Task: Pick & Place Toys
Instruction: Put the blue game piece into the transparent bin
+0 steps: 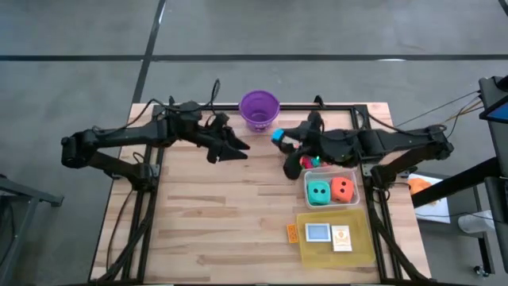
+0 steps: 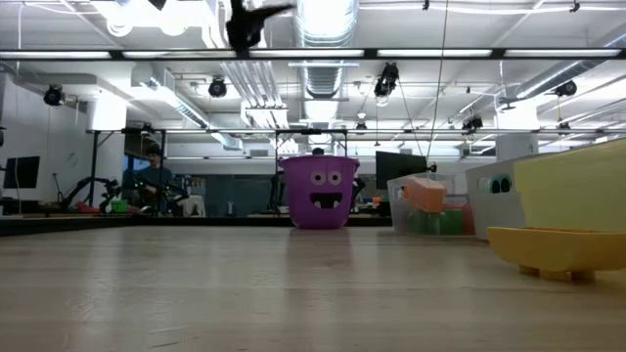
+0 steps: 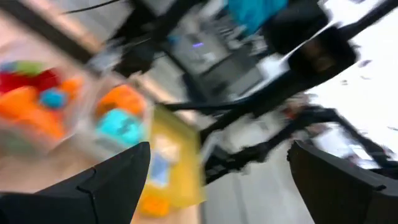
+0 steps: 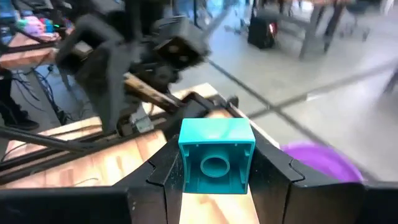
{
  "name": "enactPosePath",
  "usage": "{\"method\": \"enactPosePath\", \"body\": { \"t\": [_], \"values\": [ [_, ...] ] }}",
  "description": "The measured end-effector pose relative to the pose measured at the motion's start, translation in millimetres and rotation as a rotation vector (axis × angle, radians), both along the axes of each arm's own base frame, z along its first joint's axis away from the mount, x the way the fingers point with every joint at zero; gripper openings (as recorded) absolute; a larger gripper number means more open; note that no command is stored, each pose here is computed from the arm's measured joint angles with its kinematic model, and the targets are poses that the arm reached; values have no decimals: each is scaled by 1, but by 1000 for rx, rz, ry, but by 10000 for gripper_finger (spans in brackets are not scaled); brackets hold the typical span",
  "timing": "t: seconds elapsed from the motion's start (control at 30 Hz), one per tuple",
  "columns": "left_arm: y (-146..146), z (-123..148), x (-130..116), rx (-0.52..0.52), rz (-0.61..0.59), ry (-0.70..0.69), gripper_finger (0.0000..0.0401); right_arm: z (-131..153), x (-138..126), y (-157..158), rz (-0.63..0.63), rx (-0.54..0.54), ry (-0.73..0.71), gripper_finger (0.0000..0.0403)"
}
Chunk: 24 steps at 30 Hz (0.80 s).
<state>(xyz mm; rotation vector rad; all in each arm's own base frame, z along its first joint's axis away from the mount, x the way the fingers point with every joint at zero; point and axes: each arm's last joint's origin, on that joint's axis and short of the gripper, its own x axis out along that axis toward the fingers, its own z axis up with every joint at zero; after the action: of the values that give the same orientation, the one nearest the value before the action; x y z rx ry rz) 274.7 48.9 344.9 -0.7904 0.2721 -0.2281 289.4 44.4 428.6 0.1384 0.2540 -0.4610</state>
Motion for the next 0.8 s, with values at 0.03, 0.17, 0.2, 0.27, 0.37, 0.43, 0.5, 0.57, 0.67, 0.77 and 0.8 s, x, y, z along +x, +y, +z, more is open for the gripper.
{"method": "enactPosePath", "body": {
  "t": [0.03,0.17,0.2,0.27,0.37,0.43,0.5,0.57,0.67,0.77,0.8],
  "values": [
    [-1,-3,0,13,18,33,372,-1,-2,-4,-13,28,12,128],
    [-10,-17,-1,61,93,170,372,-11,-11,-18,-35,180,89,128],
    [-14,-20,-1,81,98,196,372,-14,-13,-21,-44,218,118,128],
    [-21,-26,0,113,92,242,372,-21,-15,-26,-50,277,166,128],
    [-31,-27,0,157,66,251,372,-31,-16,-34,-14,324,249,128],
    [-36,-27,0,164,52,245,372,-40,-15,-41,-2,357,291,128],
    [-39,-27,0,165,41,247,372,-53,-15,-48,-9,390,338,128],
    [-41,-26,0,166,32,244,372,-67,-17,-57,-28,429,381,128],
    [-46,-26,0,162,12,243,372,-89,-25,-70,-62,514,428,128],
    [-52,-26,0,160,-12,238,372,-114,-35,-83,-110,611,475,128],
    [-53,-26,1,161,-18,236,372,-121,-40,-87,-129,642,490,128]
  ]
}}
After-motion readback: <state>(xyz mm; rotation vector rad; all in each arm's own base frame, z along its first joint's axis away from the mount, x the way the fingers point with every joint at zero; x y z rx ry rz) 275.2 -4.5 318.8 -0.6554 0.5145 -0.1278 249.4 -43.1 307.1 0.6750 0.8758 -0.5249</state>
